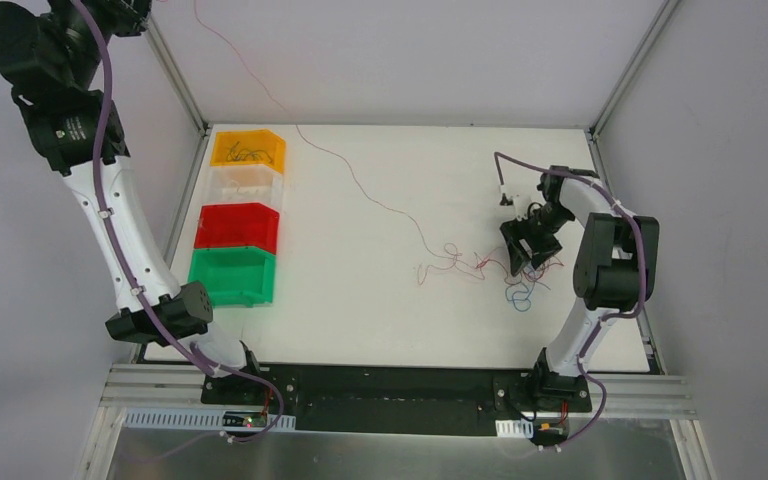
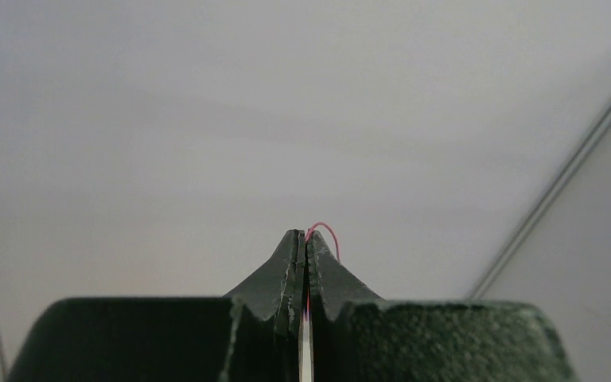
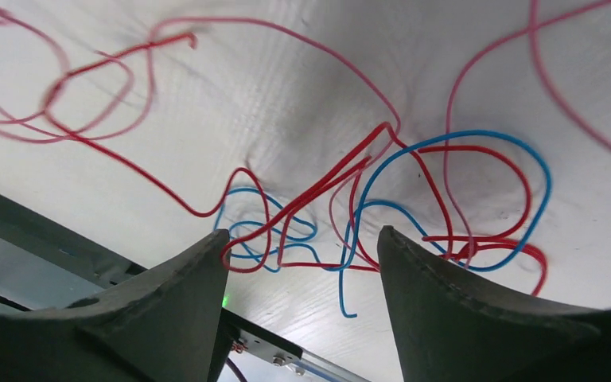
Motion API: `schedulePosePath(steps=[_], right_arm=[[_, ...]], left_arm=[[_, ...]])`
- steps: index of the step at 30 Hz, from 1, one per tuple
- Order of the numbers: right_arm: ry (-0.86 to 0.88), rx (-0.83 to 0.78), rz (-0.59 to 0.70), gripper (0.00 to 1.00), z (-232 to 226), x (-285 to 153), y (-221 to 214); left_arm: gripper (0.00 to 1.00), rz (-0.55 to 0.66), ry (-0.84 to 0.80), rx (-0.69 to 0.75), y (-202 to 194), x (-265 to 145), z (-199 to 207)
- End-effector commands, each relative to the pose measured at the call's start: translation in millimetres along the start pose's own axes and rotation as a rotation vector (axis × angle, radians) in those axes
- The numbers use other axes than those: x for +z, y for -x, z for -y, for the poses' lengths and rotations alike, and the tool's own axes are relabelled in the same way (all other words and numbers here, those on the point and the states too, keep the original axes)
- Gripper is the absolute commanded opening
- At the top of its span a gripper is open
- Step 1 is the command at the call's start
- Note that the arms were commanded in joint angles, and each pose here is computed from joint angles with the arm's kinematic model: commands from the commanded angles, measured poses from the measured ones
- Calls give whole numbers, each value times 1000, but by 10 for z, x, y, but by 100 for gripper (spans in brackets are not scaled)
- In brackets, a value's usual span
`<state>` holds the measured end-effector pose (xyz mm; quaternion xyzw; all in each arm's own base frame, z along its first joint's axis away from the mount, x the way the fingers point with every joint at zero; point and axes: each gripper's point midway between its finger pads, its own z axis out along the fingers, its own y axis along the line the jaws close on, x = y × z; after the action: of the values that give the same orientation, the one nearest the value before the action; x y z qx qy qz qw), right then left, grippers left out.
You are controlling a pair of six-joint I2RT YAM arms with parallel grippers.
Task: Untangle the cables
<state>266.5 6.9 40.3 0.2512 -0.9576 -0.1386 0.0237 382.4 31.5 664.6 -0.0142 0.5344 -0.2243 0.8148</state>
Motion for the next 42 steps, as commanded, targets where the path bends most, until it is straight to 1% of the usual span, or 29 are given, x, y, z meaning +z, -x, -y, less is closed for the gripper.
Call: schedulePosePath(steps=[1, 4, 8, 11, 17, 23, 25, 26, 27, 28, 30, 32, 33, 36, 38, 40, 42], right_arm=[[107, -15, 175, 70, -314, -438, 363], [179, -60, 299, 70, -567, -682, 589], [228, -162, 403, 70, -963, -866, 867], [229, -236, 453, 68, -1229, -866, 1116], [315, -274, 458, 67, -1778, -665, 1569], [365, -285, 487, 68, -2125, -377, 1859], [381, -285, 478, 67, -2215, -264, 1918], [388, -278, 474, 65, -2246, -228, 1939], [393, -281, 475, 61, -2274, -194, 1960], [395, -282, 471, 52, -2296, -164, 1968], [398, -278, 465, 25, -2321, -136, 1968], [412, -284, 475, 6, -2376, -241, 1957], [410, -291, 489, 0, -2397, -325, 1954], [431, -298, 553, 0, -2492, -702, 1926], [442, -303, 621, 0, -2563, -1045, 1882], [466, -288, 678, 0, -2665, -1378, 1841], [542, -250, 744, 0, -2887, -1856, 1797]], left_arm=[[0, -58, -211, -76, -135, -49, 481], [0, -113, -256, -80, -372, -76, 602], [0, -118, -250, -67, -402, -78, 617], [0, -124, -230, -56, -415, -73, 579], [0, -110, -225, -46, -375, -17, 553], [0, -108, -220, -25, -343, -12, 551], [0, -111, -211, -25, -355, -10, 528], [0, -111, -209, -23, -360, -6, 518], [0, -112, -207, -24, -361, -8, 516], [0, -114, -205, -21, -365, -10, 512], [0, -120, -202, -15, -379, -16, 505], [0, -133, -185, -11, -424, -24, 460], [0, -139, -175, -9, -447, -31, 437], [0, -174, -135, -14, -616, -55, 307], [0, -205, -114, -9, -771, -84, 214], [0, -258, -104, -4, -1018, -128, 101], [0, -315, -102, 3, -1287, -203, 20]])
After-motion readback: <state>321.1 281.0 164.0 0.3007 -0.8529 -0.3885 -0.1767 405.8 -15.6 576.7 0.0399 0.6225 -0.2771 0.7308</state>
